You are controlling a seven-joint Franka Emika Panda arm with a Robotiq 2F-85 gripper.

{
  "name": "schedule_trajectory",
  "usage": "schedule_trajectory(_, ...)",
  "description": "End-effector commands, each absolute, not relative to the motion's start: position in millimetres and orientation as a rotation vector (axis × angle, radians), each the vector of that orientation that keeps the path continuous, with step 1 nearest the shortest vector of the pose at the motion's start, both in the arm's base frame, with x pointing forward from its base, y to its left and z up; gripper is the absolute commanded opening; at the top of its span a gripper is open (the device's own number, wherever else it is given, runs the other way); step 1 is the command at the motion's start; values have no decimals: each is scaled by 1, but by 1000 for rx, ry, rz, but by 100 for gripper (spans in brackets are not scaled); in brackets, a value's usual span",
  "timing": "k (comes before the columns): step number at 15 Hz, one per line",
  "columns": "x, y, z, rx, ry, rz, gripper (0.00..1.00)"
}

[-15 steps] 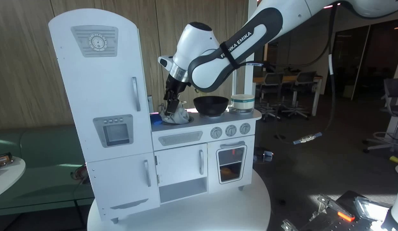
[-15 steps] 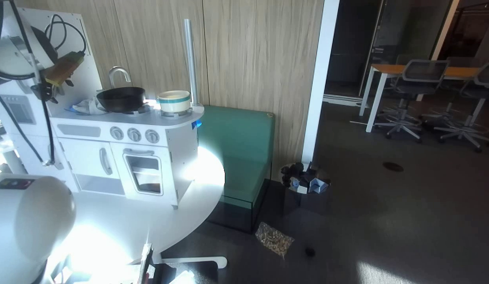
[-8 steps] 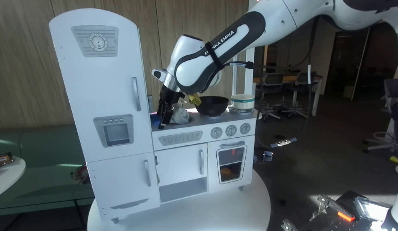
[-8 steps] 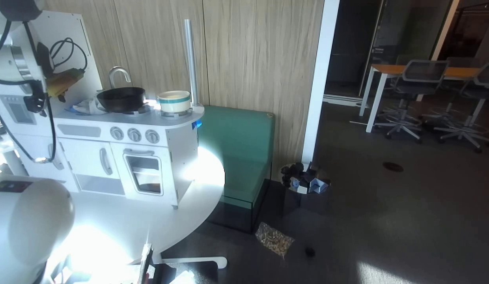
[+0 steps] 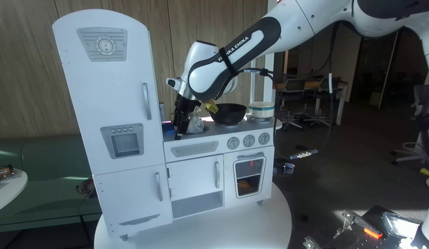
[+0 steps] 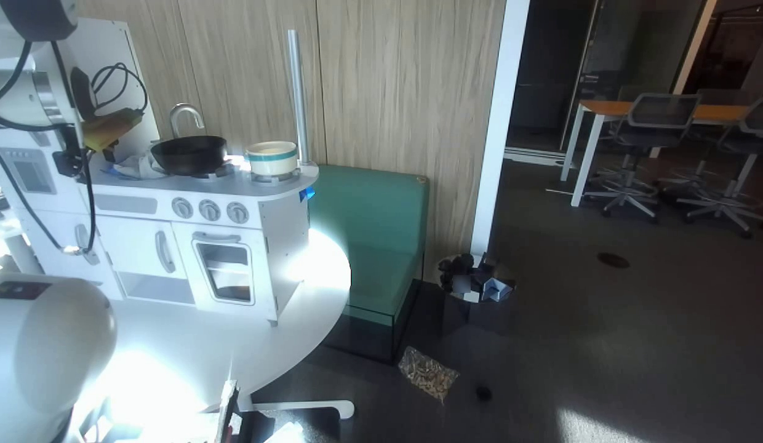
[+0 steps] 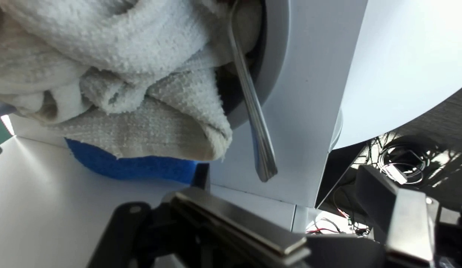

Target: Pick up the white bowl and pour all its contents into the black bowl, pick up the silver spoon from the sink and use it to mix the substance in the black bowl

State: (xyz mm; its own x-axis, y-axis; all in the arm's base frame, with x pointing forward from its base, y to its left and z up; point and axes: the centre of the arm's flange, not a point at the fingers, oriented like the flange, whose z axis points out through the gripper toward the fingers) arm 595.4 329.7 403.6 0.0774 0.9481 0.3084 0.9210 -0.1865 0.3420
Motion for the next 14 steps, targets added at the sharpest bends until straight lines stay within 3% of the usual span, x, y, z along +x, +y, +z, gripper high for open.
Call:
schedule_trajectory(1, 615, 328, 403, 2267, 1963, 725, 100)
schedule_trajectory(5, 622, 329, 389, 2282, 1978, 688, 97)
schedule_trajectory(6, 622, 332, 388, 2272, 1984, 696, 75)
schedule_trajectory(7, 620, 334, 389, 2260, 1996, 699, 72)
schedule_trajectory(8, 619, 338, 391, 2232, 2013, 701, 96)
schedule_trajectory(14, 604, 358, 412, 2137, 2052, 727, 100)
